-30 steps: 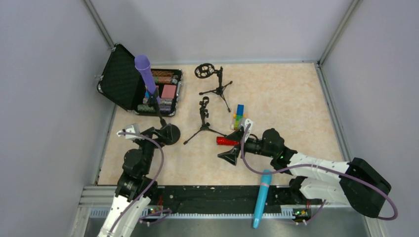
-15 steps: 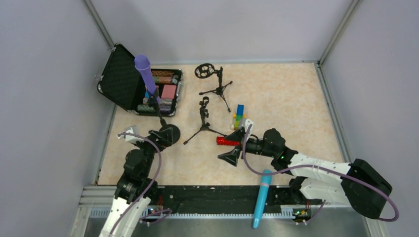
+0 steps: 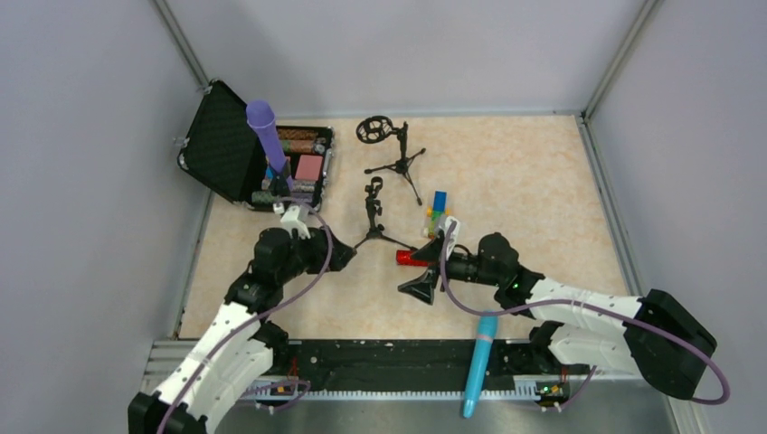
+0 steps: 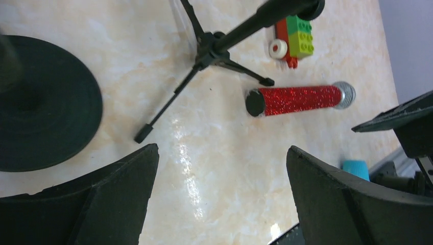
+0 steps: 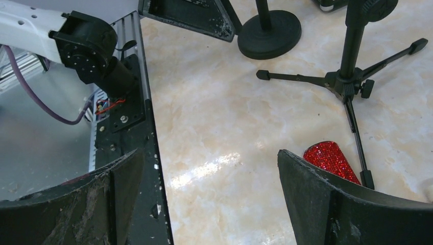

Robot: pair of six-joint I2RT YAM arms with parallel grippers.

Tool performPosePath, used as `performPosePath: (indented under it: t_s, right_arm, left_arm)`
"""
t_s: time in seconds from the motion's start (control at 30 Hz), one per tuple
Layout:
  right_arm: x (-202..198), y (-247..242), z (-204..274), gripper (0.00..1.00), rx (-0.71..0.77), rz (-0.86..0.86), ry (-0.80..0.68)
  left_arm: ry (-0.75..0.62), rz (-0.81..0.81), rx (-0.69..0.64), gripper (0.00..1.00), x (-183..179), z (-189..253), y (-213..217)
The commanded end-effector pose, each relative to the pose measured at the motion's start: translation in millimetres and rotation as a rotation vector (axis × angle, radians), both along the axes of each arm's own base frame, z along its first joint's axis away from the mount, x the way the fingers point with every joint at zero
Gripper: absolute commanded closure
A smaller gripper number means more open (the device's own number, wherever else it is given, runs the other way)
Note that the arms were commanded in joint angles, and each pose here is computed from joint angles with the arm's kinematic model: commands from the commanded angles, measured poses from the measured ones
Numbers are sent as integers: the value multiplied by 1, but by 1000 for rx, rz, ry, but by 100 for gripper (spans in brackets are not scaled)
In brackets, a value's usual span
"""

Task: Attach the microphones to the stand

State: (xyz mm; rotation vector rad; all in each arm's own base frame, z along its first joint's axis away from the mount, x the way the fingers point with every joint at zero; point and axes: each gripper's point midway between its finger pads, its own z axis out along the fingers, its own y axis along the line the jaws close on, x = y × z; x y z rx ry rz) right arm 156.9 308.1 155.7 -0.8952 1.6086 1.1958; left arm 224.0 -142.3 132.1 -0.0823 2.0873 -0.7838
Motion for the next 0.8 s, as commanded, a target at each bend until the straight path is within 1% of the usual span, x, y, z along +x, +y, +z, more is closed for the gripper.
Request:
performPosePath:
  t_s: [0.0, 0.07, 0.2, 0.43, 0.57, 0.77]
  right_arm:
    - [15, 5, 14, 1, 3, -46, 29]
    - [17, 5, 10, 1, -11, -62, 47]
    - [19, 2, 6, 1, -23, -81, 66]
    - [24, -1, 4, 1, -23, -109, 84]
    - [27, -1, 10, 1, -12, -120, 84]
    - [46, 1, 24, 1, -16, -200, 112]
  left_arm:
    - [-11, -175, -41, 1, 1, 19, -28]
    - [9, -184, -36, 1, 2, 16, -31]
    - [0, -183, -25, 1, 2, 15, -31]
    - [-81, -171, -27, 1, 0, 27, -29]
    - [-103, -183, -30, 1, -3, 32, -31]
    - [-175, -228, -27, 1, -11, 50, -38]
